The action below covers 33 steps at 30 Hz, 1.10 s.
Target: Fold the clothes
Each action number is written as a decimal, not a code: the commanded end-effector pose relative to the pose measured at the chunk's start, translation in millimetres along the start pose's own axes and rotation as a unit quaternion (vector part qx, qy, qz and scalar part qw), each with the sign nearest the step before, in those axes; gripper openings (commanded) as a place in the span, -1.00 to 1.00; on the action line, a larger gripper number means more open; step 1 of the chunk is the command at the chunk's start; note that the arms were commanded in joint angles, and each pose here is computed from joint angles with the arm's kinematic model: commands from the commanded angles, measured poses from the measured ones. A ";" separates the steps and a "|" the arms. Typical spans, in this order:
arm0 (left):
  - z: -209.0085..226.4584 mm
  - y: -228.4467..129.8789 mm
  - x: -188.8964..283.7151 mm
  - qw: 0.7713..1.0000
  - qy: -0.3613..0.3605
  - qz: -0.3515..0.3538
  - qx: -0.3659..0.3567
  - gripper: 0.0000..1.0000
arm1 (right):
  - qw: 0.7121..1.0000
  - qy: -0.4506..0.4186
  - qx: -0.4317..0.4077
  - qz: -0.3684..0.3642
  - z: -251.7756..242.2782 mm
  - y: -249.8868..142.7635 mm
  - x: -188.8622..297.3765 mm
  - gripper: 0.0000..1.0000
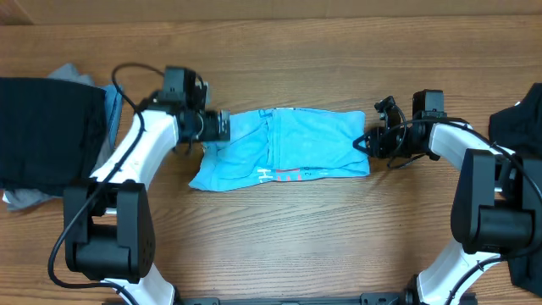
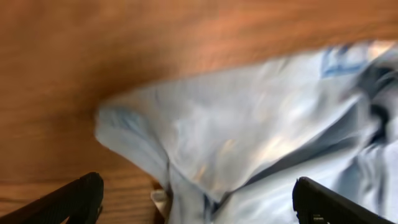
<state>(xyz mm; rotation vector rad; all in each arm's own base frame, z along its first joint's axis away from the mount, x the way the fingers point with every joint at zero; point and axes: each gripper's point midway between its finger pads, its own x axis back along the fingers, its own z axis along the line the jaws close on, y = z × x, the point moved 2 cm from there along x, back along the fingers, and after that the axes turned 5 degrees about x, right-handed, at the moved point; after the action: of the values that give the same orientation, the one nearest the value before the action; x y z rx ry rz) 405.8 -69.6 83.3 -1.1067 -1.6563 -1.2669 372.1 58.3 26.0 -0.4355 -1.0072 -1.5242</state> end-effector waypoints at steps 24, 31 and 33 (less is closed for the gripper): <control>118.4 42.8 91.3 0.973 0.052 -0.022 0.224 1.00 | 0.971 -0.238 0.008 -0.019 -12.3 92.5 147.8 -0.92; 133.8 41.1 95.2 0.969 0.058 -0.024 0.240 1.00 | 0.971 -0.234 0.051 -0.021 36.1 113.7 177.3 -0.92; 133.8 41.1 95.2 0.969 0.058 -0.024 0.240 1.00 | 0.971 -0.228 0.068 -0.017 56.3 117.4 177.3 -0.92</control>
<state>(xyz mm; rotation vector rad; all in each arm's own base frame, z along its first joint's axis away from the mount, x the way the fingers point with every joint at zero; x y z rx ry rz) 400.8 82.3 145.9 -0.7043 -1.7605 -0.8605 421.2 -19.4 183.5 -0.8054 -1.3460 -1.4082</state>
